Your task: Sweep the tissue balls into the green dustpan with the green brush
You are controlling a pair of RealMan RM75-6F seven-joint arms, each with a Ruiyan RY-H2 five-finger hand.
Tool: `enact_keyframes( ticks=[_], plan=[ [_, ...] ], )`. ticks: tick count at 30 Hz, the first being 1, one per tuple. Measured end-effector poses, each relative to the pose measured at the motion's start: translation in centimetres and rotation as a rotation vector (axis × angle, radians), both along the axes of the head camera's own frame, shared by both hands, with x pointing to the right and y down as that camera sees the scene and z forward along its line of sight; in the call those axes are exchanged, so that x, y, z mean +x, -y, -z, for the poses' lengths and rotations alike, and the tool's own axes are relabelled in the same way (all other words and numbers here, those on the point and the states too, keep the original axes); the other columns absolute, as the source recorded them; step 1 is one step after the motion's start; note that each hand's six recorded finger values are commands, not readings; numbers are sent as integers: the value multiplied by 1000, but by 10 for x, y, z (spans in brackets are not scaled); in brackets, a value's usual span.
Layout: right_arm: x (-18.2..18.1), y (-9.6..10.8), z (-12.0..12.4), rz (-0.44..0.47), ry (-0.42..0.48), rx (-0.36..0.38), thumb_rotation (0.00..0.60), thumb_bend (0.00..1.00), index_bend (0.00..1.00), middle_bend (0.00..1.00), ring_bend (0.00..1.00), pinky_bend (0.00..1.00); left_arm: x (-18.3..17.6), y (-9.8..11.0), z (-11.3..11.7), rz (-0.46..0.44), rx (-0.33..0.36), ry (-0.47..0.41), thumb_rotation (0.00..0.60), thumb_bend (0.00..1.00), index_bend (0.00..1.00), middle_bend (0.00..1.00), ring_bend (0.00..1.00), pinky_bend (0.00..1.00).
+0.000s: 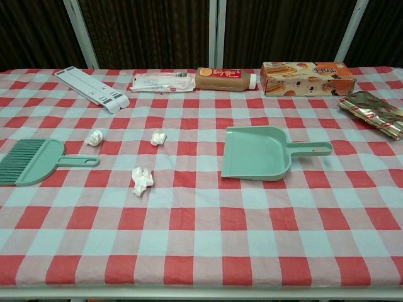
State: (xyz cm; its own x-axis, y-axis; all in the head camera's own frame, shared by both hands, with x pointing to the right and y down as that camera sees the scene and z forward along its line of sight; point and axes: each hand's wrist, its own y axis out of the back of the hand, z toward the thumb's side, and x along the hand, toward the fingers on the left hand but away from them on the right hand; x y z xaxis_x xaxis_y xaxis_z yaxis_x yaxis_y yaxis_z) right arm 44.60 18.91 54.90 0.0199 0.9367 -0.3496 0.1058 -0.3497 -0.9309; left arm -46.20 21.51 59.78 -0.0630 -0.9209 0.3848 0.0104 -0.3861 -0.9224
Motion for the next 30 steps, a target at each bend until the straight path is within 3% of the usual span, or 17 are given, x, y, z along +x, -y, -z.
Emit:
enact_keyframes(
  ticks=[12,15,17,24,30],
  plan=[
    [-7,2,1,29,18,8,600,59,92,231,83,179,10,20,0,-40,-2,-37,600,112,177,118,49,85],
    [-9,7,3,41,9,12,600,66,92,231,84,180,20,35,-4,-70,-4,-63,600,121,251,217,165,206],
    [-9,10,5,47,-1,12,600,71,92,231,84,180,29,45,-9,-97,-13,-77,600,136,293,267,198,237],
    [-12,18,8,60,-17,18,600,71,92,232,83,180,74,76,-48,-203,-131,-124,600,200,389,402,283,278],
    [-11,19,5,56,-21,7,600,72,93,234,83,180,116,85,-91,-243,-220,-147,600,237,394,404,285,360]
  ],
)
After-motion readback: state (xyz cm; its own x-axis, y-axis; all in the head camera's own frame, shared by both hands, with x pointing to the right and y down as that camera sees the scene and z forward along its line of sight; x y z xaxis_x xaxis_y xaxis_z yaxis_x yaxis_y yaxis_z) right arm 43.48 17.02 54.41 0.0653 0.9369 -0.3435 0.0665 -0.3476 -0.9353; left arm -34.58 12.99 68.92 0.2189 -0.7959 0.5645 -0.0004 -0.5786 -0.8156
